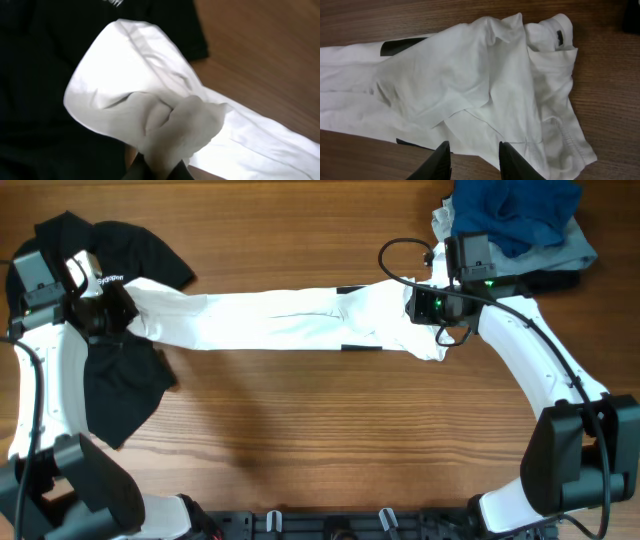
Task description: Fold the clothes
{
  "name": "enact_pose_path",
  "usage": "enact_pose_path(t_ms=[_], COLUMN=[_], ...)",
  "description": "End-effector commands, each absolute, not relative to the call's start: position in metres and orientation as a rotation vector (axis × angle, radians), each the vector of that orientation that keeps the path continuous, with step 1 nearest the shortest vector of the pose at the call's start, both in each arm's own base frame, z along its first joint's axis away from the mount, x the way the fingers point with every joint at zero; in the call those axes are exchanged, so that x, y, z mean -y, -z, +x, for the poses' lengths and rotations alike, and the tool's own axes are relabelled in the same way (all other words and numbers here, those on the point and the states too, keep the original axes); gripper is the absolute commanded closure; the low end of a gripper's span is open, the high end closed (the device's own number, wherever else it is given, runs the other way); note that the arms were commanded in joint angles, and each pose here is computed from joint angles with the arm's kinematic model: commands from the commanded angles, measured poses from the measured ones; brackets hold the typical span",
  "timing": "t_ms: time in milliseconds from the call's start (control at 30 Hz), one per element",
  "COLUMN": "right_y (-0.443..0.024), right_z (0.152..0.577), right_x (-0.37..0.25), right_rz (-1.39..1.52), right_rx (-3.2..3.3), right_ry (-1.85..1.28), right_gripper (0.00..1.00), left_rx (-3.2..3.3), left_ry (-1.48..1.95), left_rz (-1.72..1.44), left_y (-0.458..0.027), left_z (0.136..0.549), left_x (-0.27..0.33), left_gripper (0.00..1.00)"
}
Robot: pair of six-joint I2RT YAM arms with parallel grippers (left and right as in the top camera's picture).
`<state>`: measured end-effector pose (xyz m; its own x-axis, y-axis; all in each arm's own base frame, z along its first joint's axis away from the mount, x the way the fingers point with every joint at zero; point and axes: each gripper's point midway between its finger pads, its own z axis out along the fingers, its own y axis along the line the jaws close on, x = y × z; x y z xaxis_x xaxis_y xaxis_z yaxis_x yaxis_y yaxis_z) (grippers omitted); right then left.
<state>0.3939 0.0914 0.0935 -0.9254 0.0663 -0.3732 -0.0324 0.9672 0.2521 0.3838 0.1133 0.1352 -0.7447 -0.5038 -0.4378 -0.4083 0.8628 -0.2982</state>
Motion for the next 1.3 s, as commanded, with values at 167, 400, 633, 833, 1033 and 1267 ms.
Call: enact_pose_path(t_ms=[167, 400, 633, 833, 1033, 1267], right_y=[-0.094, -0.095, -0.095, -0.095, -0.095, -0.095], right_z=[0.396, 0.399, 0.399, 0.398, 0.399, 0.399], right_x=[-0.095, -0.095, -0.095, -0.095, -0.095, -0.095], right_rz=[0.022, 0.021, 0.025, 0.022, 0.022, 0.021], right_rx=[-2.728, -2.716, -2.714, -2.718, -2.715, -2.715], right_ry=[-0.390, -0.393, -0.394, -0.392, -0.393, -0.392], right_gripper=[0.62, 0.47, 0.44, 0.43, 0.43, 0.43], left_rx=[-2.529, -2.404, -2.210, -2.302, -2.367, -2.347], left_ry=[0.107, 0.180, 0.119, 0.226, 0.238, 0.229], left_rz=[-0.909, -0.814, -0.619, -0.595, -0.580, -0.566], left_y=[-0.110, -0.134, -0.158, -0.087, -0.036, -0.036], left_z=[0.375, 0.407, 0.460, 0.480, 0.485, 0.490], left_x=[-0.139, -0.140, -0.160, -0.153, -0.152, -0.155], left_gripper=[0.54, 0.07, 0.04, 0.03, 0.02, 0.21])
